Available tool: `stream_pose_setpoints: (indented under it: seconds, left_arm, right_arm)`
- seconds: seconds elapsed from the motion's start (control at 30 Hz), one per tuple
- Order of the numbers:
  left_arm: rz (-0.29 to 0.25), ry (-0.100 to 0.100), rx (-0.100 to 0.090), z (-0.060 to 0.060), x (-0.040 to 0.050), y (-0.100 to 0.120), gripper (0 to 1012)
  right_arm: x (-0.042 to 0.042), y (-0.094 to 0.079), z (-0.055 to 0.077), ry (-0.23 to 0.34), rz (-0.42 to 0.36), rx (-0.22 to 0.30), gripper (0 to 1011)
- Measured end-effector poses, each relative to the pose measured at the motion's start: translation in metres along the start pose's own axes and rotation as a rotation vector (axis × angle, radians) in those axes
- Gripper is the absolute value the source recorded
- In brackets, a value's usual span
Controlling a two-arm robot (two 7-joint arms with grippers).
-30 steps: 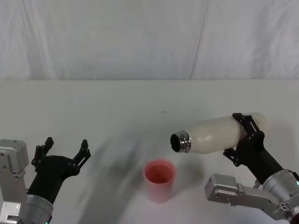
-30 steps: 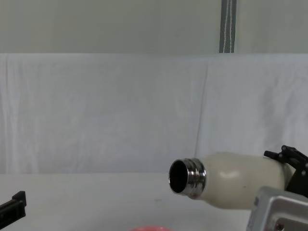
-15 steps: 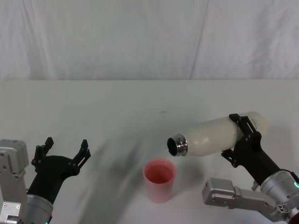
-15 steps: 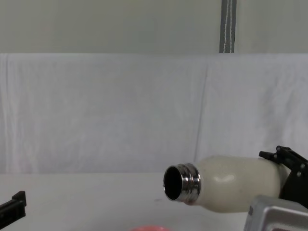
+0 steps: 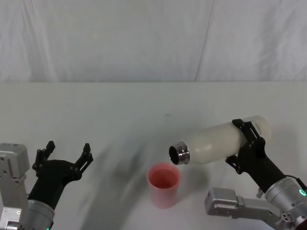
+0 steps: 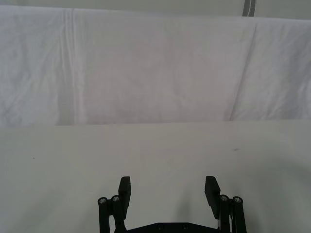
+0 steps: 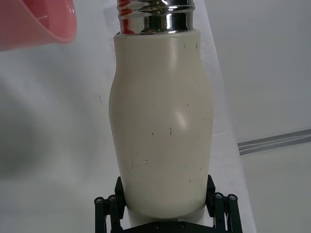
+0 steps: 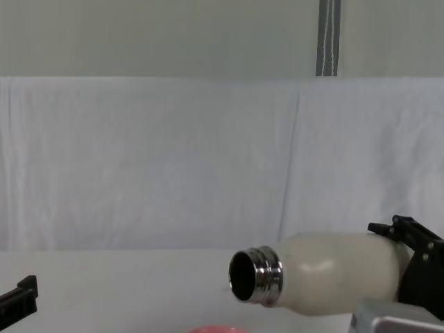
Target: Grasp the thermos with one hand and pour water into the cup lid.
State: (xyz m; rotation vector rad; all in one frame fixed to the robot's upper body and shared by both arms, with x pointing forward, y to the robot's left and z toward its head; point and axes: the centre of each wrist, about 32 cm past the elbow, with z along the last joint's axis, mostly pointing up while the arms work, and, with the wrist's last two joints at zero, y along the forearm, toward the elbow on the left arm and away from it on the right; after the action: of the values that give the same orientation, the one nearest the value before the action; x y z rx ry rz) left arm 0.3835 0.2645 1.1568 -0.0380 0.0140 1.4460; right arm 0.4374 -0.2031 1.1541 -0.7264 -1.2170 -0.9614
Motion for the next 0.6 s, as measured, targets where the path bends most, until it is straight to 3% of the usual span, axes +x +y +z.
stream_pose_setpoints:
  seconds: [0.6]
  left_arm:
    - [0.000,0.000,0.000,0.0000,0.0000,0.0000,1001]
  right_arm:
    - [0.0016,0.0024,0.0004,-0.072,0.000,0.015,951]
